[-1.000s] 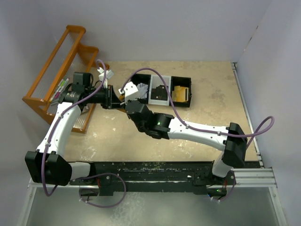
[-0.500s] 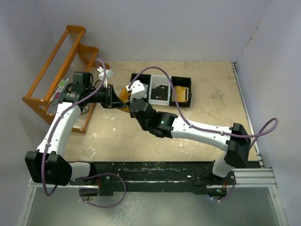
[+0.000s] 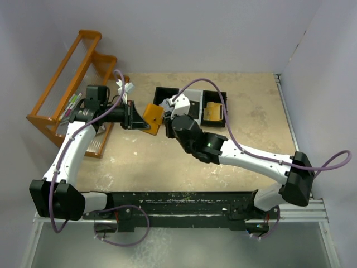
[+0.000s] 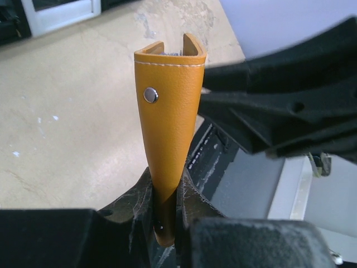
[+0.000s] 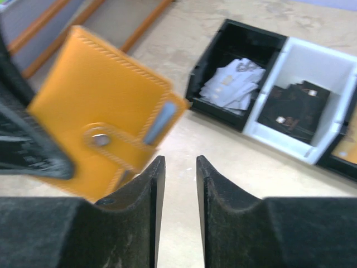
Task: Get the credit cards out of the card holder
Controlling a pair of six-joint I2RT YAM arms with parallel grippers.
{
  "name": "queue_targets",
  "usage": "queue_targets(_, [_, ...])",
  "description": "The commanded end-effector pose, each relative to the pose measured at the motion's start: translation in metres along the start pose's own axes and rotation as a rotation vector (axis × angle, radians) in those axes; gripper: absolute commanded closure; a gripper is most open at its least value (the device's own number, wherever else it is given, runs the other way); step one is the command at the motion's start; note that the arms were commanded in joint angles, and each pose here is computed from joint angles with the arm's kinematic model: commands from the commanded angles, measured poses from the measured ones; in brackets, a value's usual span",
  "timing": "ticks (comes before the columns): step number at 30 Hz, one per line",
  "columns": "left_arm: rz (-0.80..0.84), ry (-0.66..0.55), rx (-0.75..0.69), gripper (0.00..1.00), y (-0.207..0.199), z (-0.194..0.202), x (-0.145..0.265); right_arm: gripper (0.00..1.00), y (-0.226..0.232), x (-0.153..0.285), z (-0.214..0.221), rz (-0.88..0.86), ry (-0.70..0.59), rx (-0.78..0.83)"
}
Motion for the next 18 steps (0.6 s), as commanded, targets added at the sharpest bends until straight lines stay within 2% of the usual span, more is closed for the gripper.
queue_targets(1, [0.09, -0.02, -0.024, 1.0, -0.017, -0.009, 0.009, 0.63, -0.026, 0.006, -0.019, 0.091, -0.072, 0.015])
queue_targets(5, [0.089, -0.019, -0.017, 1.0, -0.016, -0.009, 0.008, 0.43, -0.015, 0.015, -0.035, 0.019, -0.137, 0.044])
queue_targets(8, [0.087, -0.019, -0.017, 1.0, -0.016, -0.009, 0.008, 0.4, -0.008, 0.018, -0.039, -0.008, -0.168, 0.066])
queue_targets(18, [-0.024, -0.023, -0.026, 1.0, -0.003, -0.007, 0.006, 0.4, 0.026, 0.012, -0.049, -0.062, -0.16, 0.022])
Point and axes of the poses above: each gripper's point midway between its finger pads, its own x axis back along the fingers, its own y axis along the line the jaws close on, z = x × y, the point moved 10 cm from there along x, back along the fingers, and after that the axes turned 2 degrees about -x, right-handed, at the moved point
